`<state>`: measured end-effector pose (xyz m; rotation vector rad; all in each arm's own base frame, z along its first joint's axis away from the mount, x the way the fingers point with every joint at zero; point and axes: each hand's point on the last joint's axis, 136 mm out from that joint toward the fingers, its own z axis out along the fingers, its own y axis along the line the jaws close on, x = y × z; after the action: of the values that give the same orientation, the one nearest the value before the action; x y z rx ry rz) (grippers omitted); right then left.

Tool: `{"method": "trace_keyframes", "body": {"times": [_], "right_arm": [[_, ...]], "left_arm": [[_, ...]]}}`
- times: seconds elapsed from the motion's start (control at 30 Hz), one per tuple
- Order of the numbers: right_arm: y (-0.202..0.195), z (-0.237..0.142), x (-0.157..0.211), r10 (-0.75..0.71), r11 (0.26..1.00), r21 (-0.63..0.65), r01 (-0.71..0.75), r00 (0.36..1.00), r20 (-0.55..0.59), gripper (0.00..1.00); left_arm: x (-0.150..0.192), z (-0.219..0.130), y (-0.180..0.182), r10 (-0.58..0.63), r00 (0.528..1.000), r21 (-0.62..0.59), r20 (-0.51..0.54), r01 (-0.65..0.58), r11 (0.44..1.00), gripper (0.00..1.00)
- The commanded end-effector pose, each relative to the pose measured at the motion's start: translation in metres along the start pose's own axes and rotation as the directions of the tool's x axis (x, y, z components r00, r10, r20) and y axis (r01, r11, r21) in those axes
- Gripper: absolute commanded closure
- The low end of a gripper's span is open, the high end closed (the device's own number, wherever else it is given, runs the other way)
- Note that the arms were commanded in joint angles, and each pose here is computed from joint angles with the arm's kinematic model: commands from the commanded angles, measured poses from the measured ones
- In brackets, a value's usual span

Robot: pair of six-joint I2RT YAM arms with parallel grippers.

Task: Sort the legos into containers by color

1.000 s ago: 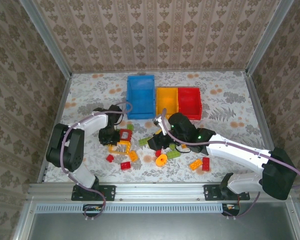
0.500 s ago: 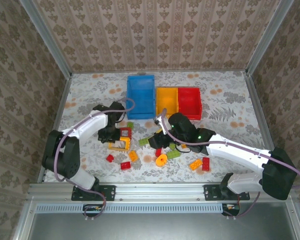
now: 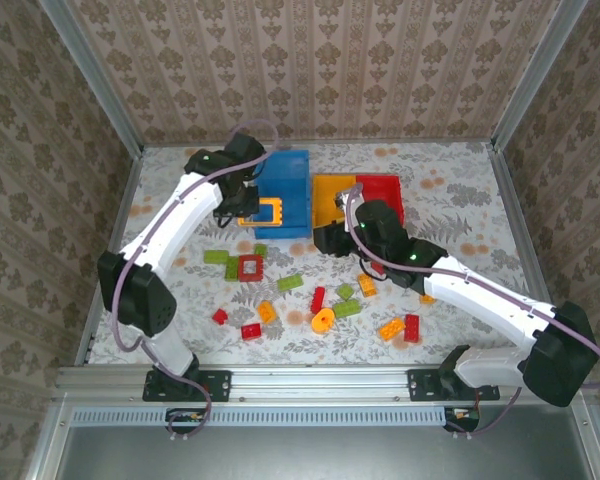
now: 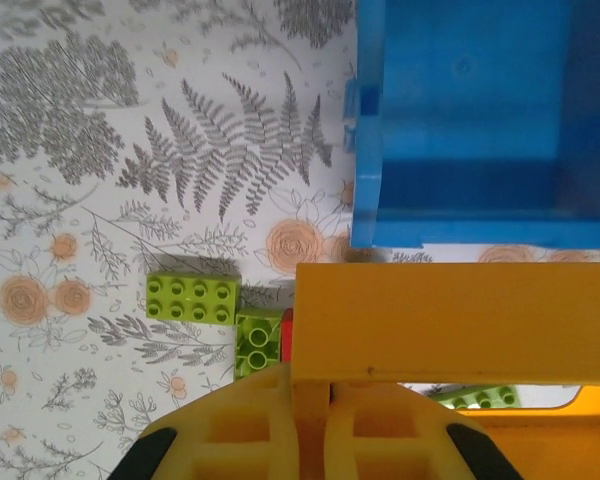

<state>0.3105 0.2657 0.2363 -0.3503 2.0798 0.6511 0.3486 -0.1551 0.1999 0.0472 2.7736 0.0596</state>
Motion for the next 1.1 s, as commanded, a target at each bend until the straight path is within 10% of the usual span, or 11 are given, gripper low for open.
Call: {"method": "trace_keyframes", "body": {"times": [0.0, 1.07], "right_arm": [[-0.016, 0.003, -0.021, 0.058, 0.997, 0.053, -0.060, 0.998, 0.039, 0.44], [-0.039, -0.007, 0.002, 0.162, 0.984, 0.075, -0.162, 0.987, 0.007, 0.42]], "left_arm": [[-0.047, 0.027, -0.023, -0.017, 0.999, -0.075, 0.027, 0.019, 0.997, 1.00], [-0.135, 0.091, -0.055, -0.042, 0.979, -0.117, 0.197, 0.067, 0.991, 1.00]]}}
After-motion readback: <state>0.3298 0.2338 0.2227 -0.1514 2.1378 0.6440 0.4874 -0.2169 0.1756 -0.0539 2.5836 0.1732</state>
